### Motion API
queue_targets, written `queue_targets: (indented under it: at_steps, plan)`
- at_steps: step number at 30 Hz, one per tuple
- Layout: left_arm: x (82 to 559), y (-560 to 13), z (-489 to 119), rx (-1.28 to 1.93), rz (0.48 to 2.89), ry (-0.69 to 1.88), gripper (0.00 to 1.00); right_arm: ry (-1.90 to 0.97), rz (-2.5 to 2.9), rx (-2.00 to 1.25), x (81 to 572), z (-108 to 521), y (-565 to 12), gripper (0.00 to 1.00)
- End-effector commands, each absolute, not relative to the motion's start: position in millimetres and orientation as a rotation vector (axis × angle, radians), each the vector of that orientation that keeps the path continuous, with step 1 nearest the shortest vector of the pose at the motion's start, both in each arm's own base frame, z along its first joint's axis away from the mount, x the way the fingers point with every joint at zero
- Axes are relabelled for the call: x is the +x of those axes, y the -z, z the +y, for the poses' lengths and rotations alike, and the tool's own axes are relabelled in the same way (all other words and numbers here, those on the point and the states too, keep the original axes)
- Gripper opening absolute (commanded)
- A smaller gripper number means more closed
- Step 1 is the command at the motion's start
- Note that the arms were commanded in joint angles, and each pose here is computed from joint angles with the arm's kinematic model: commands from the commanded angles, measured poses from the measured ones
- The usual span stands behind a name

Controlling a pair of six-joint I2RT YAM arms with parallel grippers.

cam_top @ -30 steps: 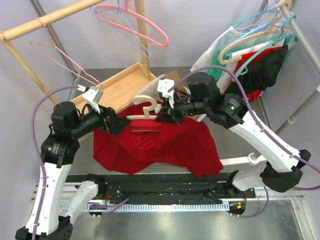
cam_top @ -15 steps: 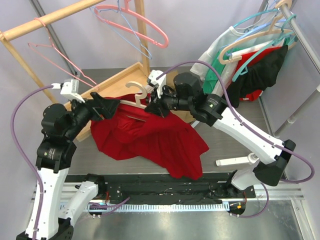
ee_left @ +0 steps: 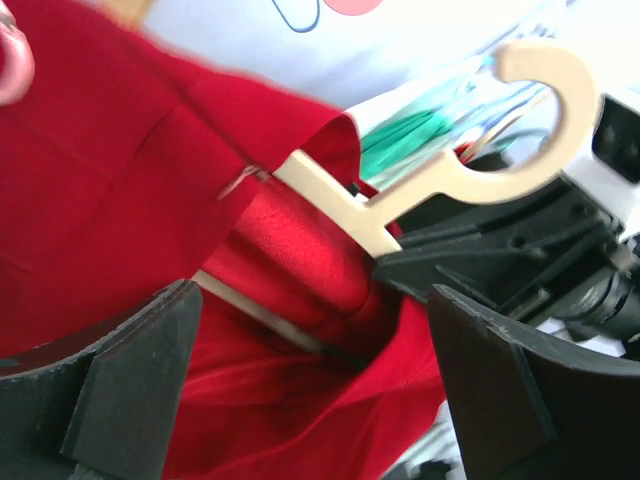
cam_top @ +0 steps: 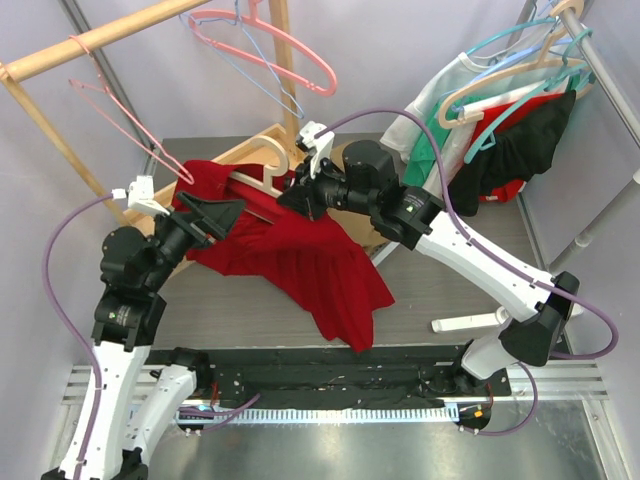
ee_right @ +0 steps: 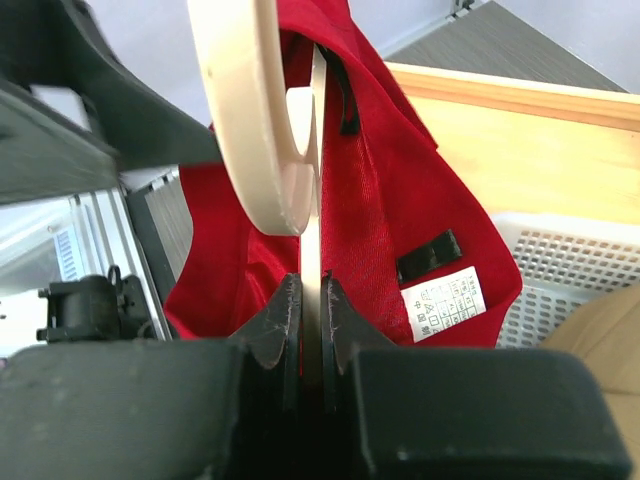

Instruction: Place the skirt on the hanger

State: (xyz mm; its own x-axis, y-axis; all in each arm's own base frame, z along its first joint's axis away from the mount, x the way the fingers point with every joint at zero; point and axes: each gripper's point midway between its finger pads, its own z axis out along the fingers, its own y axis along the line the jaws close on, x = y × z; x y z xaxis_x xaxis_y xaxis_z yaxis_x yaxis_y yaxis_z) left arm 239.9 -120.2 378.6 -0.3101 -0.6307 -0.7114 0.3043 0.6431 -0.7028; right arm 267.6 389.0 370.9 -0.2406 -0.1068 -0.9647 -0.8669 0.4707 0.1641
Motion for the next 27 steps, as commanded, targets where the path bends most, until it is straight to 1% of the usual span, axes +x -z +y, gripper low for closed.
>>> queue_targets:
  at_steps: [1,3,5,6,10,16,18,23,25,26,27]
  plan:
    - [250.8,-414.0,-124.6,-0.399,1.432,1.162,0.96,-1.029,1.442,-0.731,265.2,394.8,-442.4,0.01]
    - [258.8,-414.5,-120.2,-0.432,1.423,1.138,0.93,-1.042,1.45,-0.731,265.3,397.6,-439.3,0.01]
    - [263.5,-417.4,-118.4,-0.446,1.412,1.132,0.91,-1.054,1.453,-0.744,263.0,399.6,-436.1,0.01]
    - [268.0,-417.5,-118.4,-0.457,1.414,1.131,0.87,-1.06,1.449,-0.745,261.7,400.2,-436.8,0.01]
    - [280.8,-412.6,-121.0,-0.482,1.43,1.137,0.81,-1.076,1.44,-0.767,256.3,403.6,-436.8,0.01]
    - [289.8,-409.5,-135.2,-0.462,1.456,1.148,0.68,-1.089,1.443,-0.812,249.0,413.2,-430.4,0.01]
    - [291.4,-409.8,-139.3,-0.454,1.461,1.145,0.63,-1.087,1.447,-0.823,246.9,415.6,-428.2,0.01]
    - [294.6,-409.0,-160.9,-0.402,1.494,1.159,0.53,-1.021,1.467,-0.82,251.3,417.2,-420.7,0.01]
    - [294.2,-408.1,-164.4,-0.401,1.498,1.159,0.48,-0.996,1.479,-0.813,254.2,414.5,-417.6,0.01]
    - [294.5,-406.1,-165.6,-0.401,1.503,1.159,0.41,-0.979,1.474,-0.807,255.4,412.3,-418.9,0.01]
    - [295.0,-405.2,-165.7,-0.401,1.506,1.155,0.38,-0.971,1.475,-0.805,256.0,411.0,-418.4,0.01]
